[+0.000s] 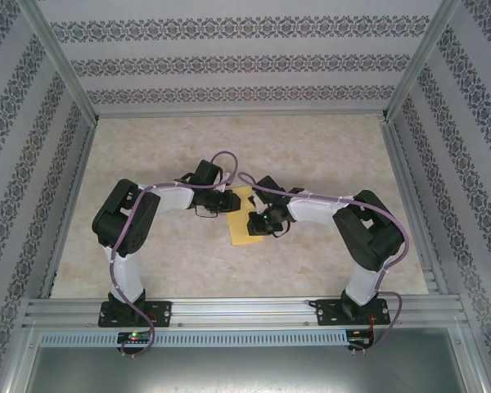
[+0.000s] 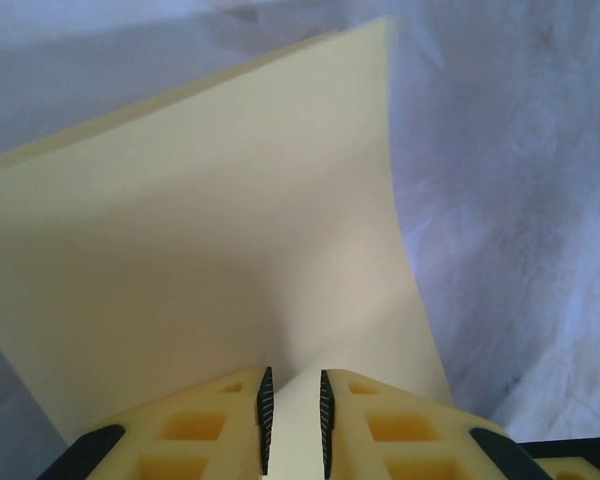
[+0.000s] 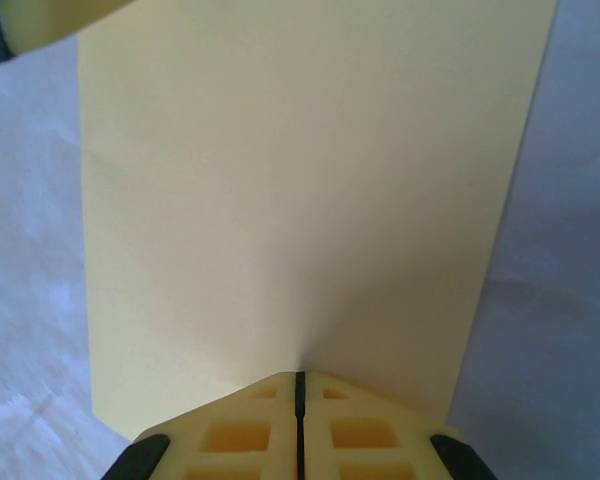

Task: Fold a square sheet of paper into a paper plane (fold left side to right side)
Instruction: First fold the square sheet of paper in half at the center of the table.

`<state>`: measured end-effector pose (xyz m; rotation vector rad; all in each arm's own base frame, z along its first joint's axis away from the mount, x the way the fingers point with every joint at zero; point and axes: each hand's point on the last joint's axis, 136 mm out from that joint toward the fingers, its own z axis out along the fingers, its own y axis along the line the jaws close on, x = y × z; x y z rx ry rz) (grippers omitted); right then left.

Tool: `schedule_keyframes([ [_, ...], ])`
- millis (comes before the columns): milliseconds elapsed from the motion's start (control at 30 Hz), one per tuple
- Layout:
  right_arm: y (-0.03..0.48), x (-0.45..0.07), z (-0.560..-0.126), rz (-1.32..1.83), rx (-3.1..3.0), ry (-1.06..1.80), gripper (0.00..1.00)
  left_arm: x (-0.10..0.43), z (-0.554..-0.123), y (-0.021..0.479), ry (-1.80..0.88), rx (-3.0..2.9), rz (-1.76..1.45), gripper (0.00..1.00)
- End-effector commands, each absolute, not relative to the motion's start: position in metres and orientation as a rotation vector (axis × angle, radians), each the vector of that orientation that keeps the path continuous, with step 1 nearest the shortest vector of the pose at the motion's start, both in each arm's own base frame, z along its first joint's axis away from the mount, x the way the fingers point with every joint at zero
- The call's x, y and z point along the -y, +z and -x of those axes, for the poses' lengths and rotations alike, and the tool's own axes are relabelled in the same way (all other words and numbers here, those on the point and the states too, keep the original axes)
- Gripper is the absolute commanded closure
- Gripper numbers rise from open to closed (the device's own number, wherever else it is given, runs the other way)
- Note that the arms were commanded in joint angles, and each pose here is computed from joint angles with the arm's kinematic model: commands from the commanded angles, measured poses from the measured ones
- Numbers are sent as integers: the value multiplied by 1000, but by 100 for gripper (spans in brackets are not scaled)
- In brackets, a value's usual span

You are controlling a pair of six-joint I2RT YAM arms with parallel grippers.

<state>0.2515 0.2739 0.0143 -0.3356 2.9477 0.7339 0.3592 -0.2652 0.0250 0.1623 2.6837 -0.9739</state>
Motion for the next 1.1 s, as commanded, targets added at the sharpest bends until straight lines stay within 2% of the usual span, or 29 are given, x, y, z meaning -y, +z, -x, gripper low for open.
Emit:
schedule_keyframes([
  [0,-11,-250,-229,351,-3083,578,93,256,-360,9,-922,-2687,-168,76],
  [333,-15,-243,-220,355,-3116,556,93,246,-368,10,-941,-2616,-121,74],
  [1067,-14,-251,-215,292,-3093,637,94,211,-443,25,-903,-2562,-34,73],
])
